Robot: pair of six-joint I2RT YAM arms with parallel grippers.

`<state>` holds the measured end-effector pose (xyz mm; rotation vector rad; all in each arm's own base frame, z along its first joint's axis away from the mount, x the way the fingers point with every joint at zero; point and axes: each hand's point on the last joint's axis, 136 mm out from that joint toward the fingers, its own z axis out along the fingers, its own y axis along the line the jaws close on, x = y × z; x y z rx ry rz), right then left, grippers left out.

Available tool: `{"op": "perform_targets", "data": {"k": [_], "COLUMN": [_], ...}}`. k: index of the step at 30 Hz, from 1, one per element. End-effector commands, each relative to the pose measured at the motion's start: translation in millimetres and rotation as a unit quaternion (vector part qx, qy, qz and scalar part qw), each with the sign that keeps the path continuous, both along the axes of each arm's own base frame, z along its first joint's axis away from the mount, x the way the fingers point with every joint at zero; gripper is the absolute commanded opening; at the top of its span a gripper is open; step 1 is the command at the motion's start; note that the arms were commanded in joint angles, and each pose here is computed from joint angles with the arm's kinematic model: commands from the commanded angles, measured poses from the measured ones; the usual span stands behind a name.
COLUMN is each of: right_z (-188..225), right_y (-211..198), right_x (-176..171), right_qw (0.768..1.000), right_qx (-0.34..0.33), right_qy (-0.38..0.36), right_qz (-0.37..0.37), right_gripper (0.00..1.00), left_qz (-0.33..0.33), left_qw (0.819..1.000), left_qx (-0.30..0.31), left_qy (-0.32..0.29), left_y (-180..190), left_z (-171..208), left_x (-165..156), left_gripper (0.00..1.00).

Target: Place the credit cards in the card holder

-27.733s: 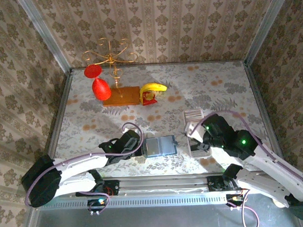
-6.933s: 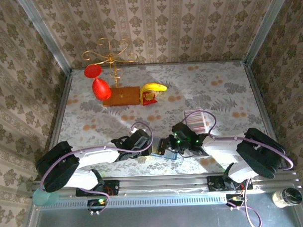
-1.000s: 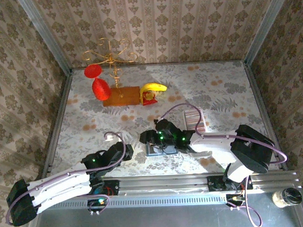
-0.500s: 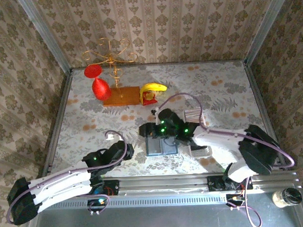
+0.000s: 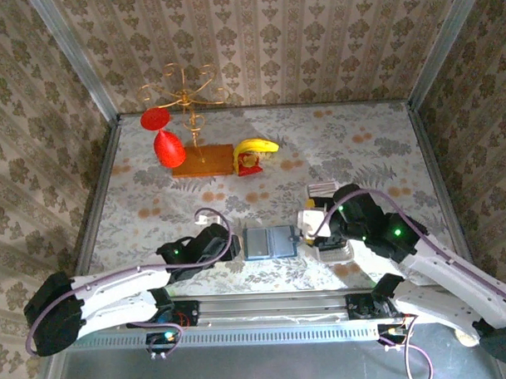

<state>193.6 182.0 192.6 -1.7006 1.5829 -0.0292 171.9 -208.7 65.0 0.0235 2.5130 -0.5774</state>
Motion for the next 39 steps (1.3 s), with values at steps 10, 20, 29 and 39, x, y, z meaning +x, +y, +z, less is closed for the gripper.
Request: {"op": "perform_targets", "data": {"k": [10, 20, 29, 39], "right_z": [-106.2, -116.5, -130.2, -119.0], "right_y": [-67.5, -53.9, -58.7, -61.5], "right_x": [-1.2, 31.9, 34.0, 32.8], "right_qw": [0.964, 0.964, 0.955, 0.954], "right_qx": [-0.256, -0.261, -0.290, -0.295], "right_qy": [-0.001, -0.020, -0.014, -0.007], "right_qz": [0.076, 0.050, 0.058, 0.053], "right_gripper": [0.93, 0.92, 0.94, 0.78], "left_qz": [-0.038, -0.044, -0.042, -0.045], "left_qw": [0.999, 0.999, 0.999, 0.998], "left_qx": [-0.018, -0.027, -0.028, -0.034], "left_qy": [-0.002, 0.004, 0.004, 0.006], "left_y": [-22.3, -25.1, -21.6, -24.9], "left_z": [16.4, 16.6, 14.1, 16.9], "left_x": [3.7, 1.2, -0.6, -1.3], "left_gripper": [0.51, 0.51, 0.50, 0.48]}}
